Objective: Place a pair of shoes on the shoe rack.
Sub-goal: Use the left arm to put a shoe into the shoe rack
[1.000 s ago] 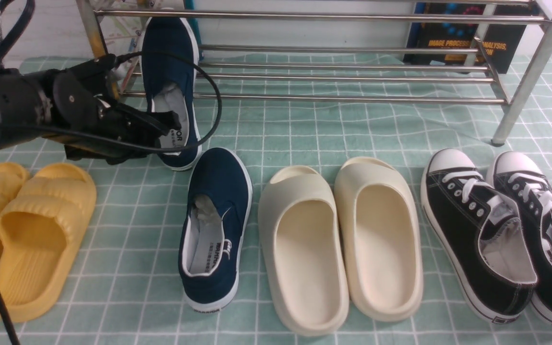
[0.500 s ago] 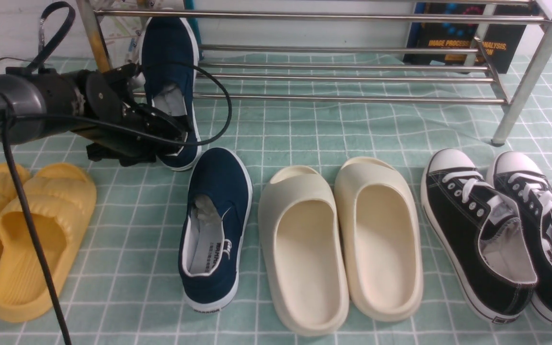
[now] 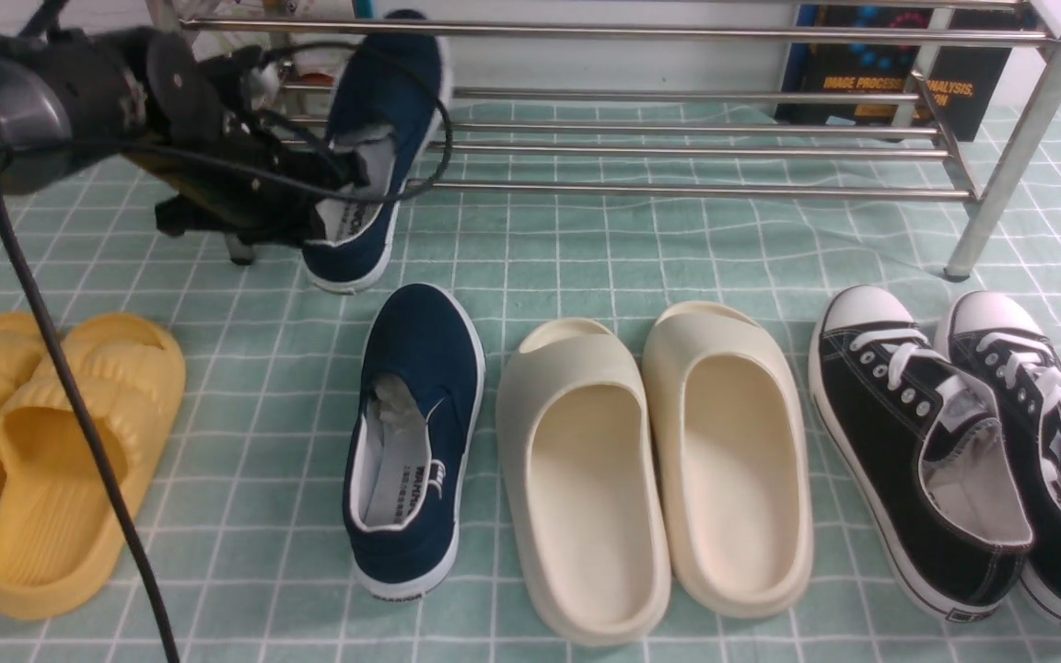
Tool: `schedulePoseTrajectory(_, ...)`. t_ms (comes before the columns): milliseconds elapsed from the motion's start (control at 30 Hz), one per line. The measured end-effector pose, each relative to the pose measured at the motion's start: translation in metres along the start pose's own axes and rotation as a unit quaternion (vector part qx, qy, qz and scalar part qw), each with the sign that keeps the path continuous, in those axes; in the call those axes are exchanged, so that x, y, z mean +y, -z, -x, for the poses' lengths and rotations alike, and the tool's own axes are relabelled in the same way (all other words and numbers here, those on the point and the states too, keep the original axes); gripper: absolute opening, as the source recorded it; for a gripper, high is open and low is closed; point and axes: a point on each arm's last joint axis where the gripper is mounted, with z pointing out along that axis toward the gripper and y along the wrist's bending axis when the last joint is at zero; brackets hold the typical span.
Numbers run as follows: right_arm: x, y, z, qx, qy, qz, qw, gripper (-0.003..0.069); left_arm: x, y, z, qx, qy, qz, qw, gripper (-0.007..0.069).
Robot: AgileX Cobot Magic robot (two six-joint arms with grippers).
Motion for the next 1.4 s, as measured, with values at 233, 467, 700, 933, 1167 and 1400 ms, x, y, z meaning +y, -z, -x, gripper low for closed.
schedulePoseTrajectory(233,0.000,0.000,0.000,0.000,0.000,0.000,1.000,0.0246,-0.009,0.024,0.028,-0.033,-0.004,0.009,0.999,0.0021)
schedulePoseTrajectory(467,0.000,0.000,0.000,0.000,0.000,0.000,1.000,0.0246,-0.002,0.022,0.031,-0.029,0.035,0.053,0.998,0.0021)
schedulePoseTrajectory(700,0.000,0.000,0.000,0.000,0.000,0.000,1.000,0.0246,0.005,0.002,0.023,-0.009,0.111,0.071,0.991,0.0021)
schedulePoseTrajectory(933,0.000,0.000,0.000,0.000,0.000,0.000,1.000,0.0246,0.009,0.003,0.028,-0.025,0.173,0.061,0.983,0.0021)
schedulePoseTrajectory(1167,0.000,0.000,0.000,0.000,0.000,0.000,1.000,0.0246,0.011,0.003,0.033,-0.042,0.196,0.035,0.979,0.0046)
schedulePoseTrajectory(1400,0.000,0.000,0.000,0.000,0.000,0.000,1.000,0.0246,0.004,0.005,0.043,-0.085,0.180,-0.005,0.980,0.0195)
